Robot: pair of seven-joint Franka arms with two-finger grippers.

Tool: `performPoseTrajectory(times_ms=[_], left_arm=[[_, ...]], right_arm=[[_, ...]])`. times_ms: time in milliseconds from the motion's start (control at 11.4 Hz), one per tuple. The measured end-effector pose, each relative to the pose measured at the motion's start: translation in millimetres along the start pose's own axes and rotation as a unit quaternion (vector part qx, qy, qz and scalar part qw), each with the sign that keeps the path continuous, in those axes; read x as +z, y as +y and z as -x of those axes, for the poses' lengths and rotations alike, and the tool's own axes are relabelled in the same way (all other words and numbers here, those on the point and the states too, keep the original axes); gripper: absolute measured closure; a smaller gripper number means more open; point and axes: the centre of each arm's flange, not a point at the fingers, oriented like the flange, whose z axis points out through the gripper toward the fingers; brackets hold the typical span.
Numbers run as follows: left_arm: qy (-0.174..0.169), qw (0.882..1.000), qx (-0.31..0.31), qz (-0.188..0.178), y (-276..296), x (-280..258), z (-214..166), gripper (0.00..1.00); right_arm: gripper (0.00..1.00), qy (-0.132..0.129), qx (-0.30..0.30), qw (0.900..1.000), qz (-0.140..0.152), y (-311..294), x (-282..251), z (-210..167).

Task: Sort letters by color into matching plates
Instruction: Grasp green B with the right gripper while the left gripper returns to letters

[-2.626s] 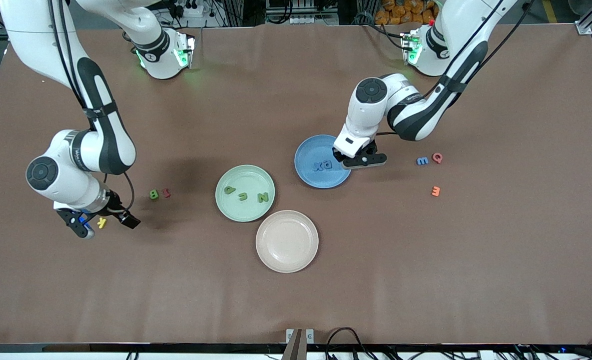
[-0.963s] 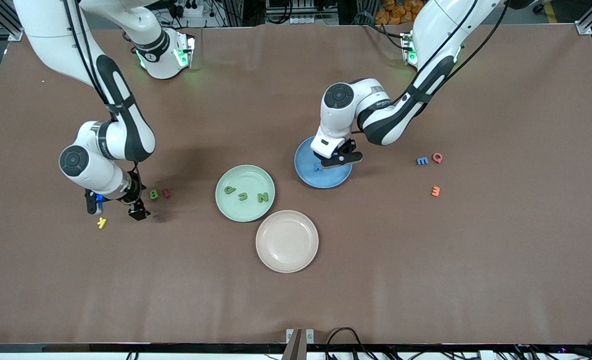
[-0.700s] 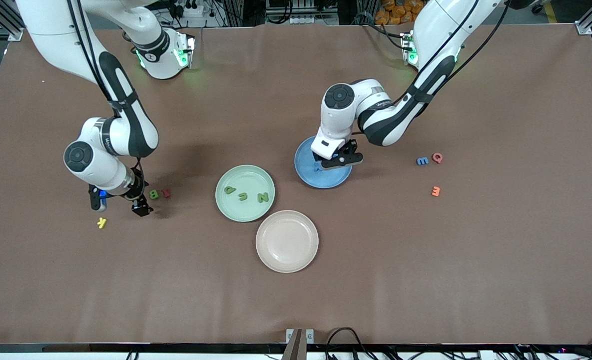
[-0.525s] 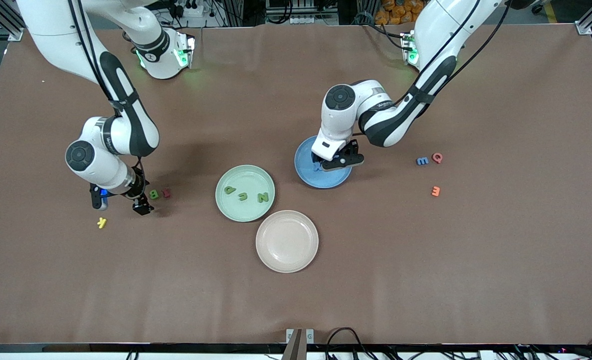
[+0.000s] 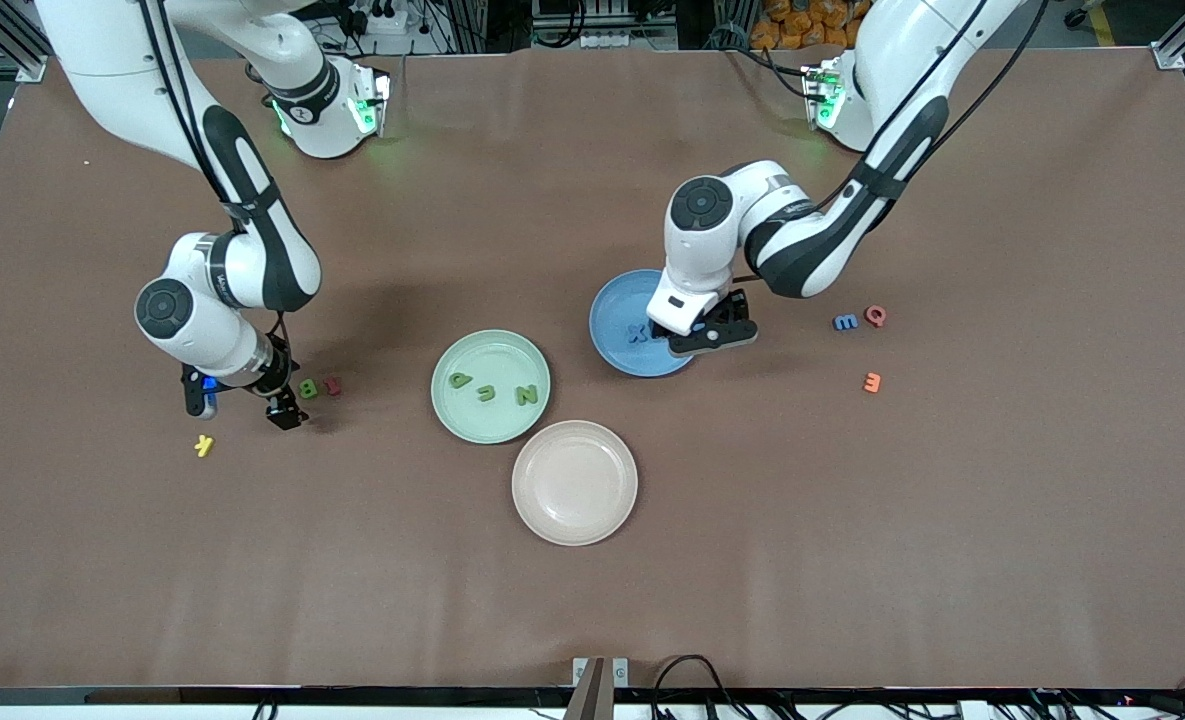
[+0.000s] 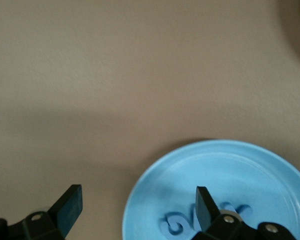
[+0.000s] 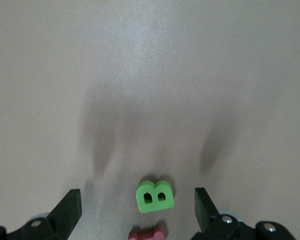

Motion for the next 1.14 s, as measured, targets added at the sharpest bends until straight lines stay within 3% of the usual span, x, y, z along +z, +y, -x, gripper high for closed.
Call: performPoseTrajectory(times_ms=[350, 700, 1138], left_arm=[[0.004, 1.000, 0.021, -0.013, -26.7, -6.4, -26.8, 0.00], [0.005, 0.998, 0.057, -0.028, -70.6, -9.8, -49.3, 0.00], [-0.026, 0.997, 0.072, -0.008, -134.6, -9.9, -70.2, 0.00]], right_arm=[[0.00, 0.001, 0.000, 1.000, 0.004, 2.9, 7.0, 0.5], [0.07, 0.002, -0.001, 1.000, 0.005, 3.7, 12.4, 1.5], [0.18, 0.002, -0.008, 1.000, 0.007, 3.1, 16.4, 8.4]])
